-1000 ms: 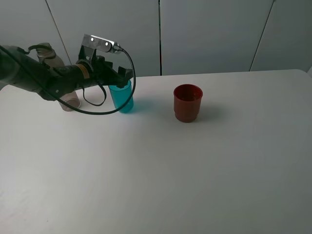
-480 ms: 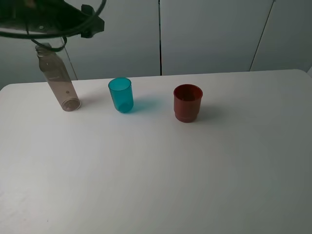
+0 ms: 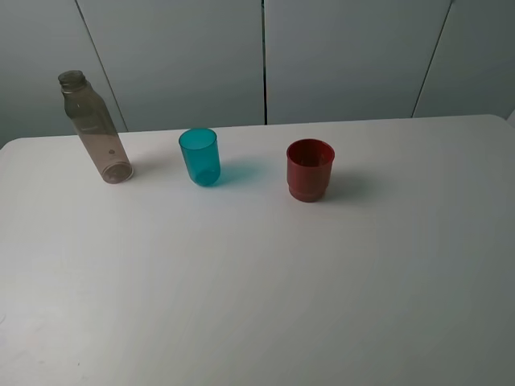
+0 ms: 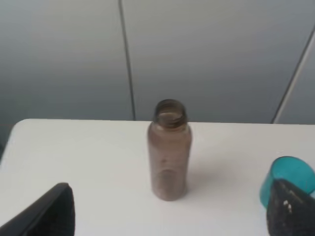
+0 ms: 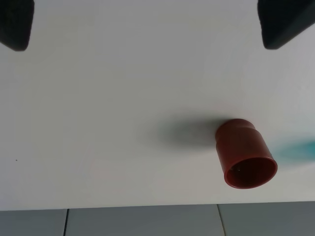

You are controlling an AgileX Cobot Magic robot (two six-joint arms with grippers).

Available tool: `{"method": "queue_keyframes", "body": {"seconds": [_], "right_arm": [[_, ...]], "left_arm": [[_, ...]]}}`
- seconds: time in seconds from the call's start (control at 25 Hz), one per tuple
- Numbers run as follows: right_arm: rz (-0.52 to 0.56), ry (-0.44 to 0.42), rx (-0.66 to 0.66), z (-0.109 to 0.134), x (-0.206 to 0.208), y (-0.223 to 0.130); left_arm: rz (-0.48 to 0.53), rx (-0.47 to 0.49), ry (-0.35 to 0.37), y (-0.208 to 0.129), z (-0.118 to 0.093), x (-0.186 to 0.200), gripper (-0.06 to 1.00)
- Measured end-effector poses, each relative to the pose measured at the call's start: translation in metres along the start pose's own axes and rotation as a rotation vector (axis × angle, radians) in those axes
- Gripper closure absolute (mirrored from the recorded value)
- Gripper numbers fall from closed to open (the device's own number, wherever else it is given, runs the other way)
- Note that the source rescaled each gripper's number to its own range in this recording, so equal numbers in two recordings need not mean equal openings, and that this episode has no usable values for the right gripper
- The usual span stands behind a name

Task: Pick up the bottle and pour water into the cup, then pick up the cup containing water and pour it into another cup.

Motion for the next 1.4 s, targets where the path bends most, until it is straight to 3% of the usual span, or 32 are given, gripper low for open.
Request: {"method": "queue_keyframes", "body": {"seconds": [0.16,0.32,0.52,0.8,0.96,1.4], "right_arm": [[0.000,0.000,0.000,0.000,0.000,0.000],[0.000,0.000,0.000,0.000,0.000,0.000],[0.000,0.000,0.000,0.000,0.000,0.000],[0.000,0.000,0.000,0.000,0.000,0.000],[0.000,0.000,0.000,0.000,0.000,0.000],[0.000,0.000,0.000,0.000,0.000,0.000]], "left_arm": [[-0.061,-0.049,0.083,-0.032,0.021,0.061,-0.05],[-0.094,-0.046,0.091,-0.079,0.020,0.103,-0.05],[-0.095,-0.052,0.082,-0.140,0.015,0.128,-0.05],[0.054,-0.024,-0.019,-0.188,-0.005,0.115,-0.05],[0.117,-0.020,-0.037,-0.204,-0.009,0.102,-0.05],[0.037,-0.088,0.014,-0.196,-0.001,0.090,-0.06]]}}
Point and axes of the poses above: a point on each arm's last joint axis where the gripper is mounted, x pointing back along that axis away from the gripper, z along the wrist's bending axis when the last joint is at zero, y = z × x, the point moved 9 cm from there along -x, pointing out along that axis toward the gripper, and after that the axes turned 9 degrees about -x, right-handed, at the moved point
